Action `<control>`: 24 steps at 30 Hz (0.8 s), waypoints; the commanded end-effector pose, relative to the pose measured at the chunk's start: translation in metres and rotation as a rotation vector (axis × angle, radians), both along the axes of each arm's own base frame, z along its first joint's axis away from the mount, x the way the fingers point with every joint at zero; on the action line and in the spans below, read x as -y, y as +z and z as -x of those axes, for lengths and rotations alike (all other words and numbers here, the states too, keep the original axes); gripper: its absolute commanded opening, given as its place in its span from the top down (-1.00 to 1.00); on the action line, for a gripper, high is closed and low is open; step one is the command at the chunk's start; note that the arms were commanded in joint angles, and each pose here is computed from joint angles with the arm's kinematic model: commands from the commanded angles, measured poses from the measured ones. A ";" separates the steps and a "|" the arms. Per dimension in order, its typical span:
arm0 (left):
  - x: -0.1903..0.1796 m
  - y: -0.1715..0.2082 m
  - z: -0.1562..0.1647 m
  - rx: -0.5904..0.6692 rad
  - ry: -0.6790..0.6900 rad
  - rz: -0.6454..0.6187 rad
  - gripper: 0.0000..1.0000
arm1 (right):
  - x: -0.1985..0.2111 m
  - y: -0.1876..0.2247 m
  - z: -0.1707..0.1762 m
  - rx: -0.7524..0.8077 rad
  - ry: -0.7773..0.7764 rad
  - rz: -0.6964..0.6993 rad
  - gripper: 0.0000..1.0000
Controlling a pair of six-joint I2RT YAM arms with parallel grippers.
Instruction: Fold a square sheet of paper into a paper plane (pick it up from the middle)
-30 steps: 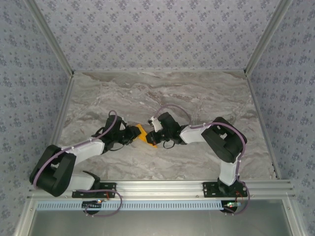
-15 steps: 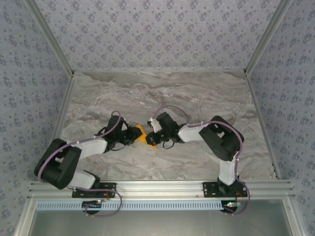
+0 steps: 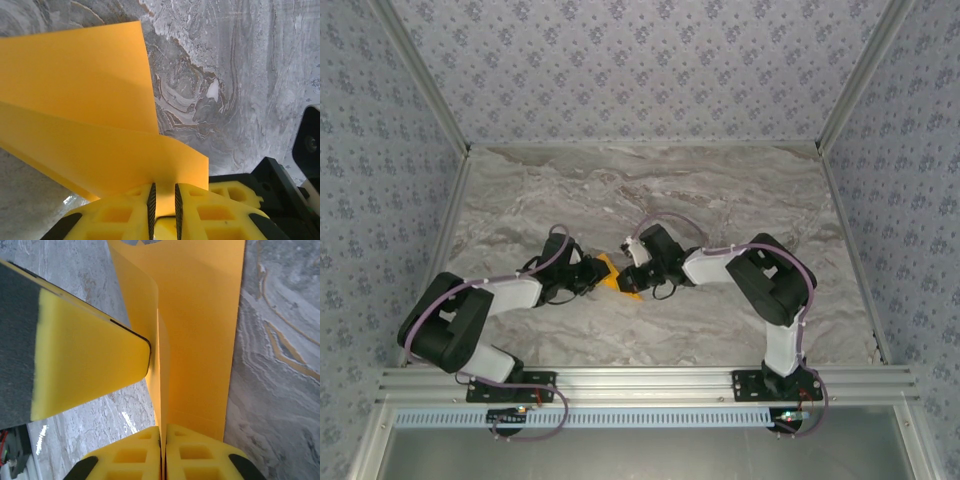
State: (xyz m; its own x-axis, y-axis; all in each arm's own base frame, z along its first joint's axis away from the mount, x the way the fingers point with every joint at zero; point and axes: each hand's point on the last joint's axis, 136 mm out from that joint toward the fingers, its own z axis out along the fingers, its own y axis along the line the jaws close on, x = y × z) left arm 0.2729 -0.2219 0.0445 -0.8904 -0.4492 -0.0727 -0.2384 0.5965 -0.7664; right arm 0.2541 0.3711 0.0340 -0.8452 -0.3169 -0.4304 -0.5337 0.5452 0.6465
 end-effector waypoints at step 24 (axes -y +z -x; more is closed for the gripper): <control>0.007 0.006 -0.006 0.027 -0.015 0.010 0.60 | 0.014 -0.012 0.017 -0.100 0.017 0.031 0.83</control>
